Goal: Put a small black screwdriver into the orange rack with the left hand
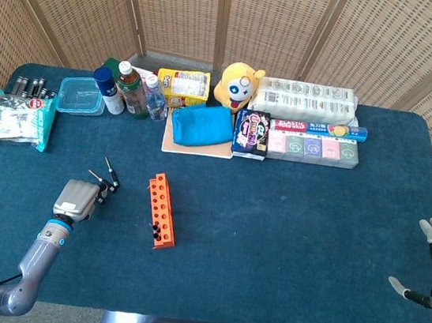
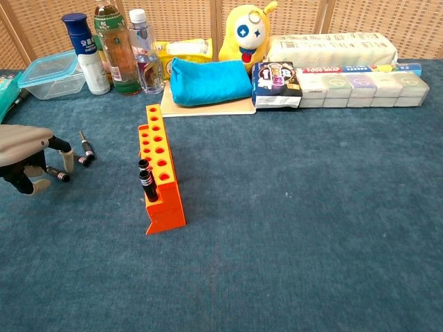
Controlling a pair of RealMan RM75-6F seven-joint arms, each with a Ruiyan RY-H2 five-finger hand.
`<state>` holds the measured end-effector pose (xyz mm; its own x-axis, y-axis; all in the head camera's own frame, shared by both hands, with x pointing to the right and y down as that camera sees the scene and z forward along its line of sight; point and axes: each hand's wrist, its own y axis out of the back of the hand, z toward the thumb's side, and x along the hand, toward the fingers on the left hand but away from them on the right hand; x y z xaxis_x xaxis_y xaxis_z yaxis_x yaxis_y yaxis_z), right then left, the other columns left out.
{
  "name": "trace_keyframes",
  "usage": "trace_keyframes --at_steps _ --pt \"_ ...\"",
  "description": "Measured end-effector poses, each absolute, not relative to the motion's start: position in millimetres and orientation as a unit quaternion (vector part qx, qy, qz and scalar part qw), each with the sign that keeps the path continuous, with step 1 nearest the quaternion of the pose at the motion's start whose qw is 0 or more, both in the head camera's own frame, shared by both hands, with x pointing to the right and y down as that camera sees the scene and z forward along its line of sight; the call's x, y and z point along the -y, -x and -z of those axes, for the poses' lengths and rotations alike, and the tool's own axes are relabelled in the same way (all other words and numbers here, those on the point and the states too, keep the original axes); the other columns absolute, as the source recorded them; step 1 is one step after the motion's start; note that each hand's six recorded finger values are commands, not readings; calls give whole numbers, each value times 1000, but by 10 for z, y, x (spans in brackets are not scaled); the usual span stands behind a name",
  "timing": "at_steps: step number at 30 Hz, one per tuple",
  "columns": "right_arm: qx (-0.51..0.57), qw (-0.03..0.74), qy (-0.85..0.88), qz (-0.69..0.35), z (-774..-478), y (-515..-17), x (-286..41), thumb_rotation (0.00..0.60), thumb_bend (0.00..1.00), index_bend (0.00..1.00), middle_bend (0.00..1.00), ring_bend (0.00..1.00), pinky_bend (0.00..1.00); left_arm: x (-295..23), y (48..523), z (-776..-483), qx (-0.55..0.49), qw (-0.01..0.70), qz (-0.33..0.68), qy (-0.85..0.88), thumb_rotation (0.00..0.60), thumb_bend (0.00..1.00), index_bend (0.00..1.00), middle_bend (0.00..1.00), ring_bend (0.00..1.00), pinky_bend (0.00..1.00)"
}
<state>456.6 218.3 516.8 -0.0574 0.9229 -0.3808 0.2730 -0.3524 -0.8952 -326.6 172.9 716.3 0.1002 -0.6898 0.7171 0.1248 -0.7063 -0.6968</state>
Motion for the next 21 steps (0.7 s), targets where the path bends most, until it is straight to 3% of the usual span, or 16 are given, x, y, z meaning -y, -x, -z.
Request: trace_keyframes --at_steps 21 --pt "483 297 618 -545 -5177 -4569 -2182 600 0 14 25 35 81 -1731 3226 -7186 -208 345 633 661 600 434 435 1000 1000 1000"
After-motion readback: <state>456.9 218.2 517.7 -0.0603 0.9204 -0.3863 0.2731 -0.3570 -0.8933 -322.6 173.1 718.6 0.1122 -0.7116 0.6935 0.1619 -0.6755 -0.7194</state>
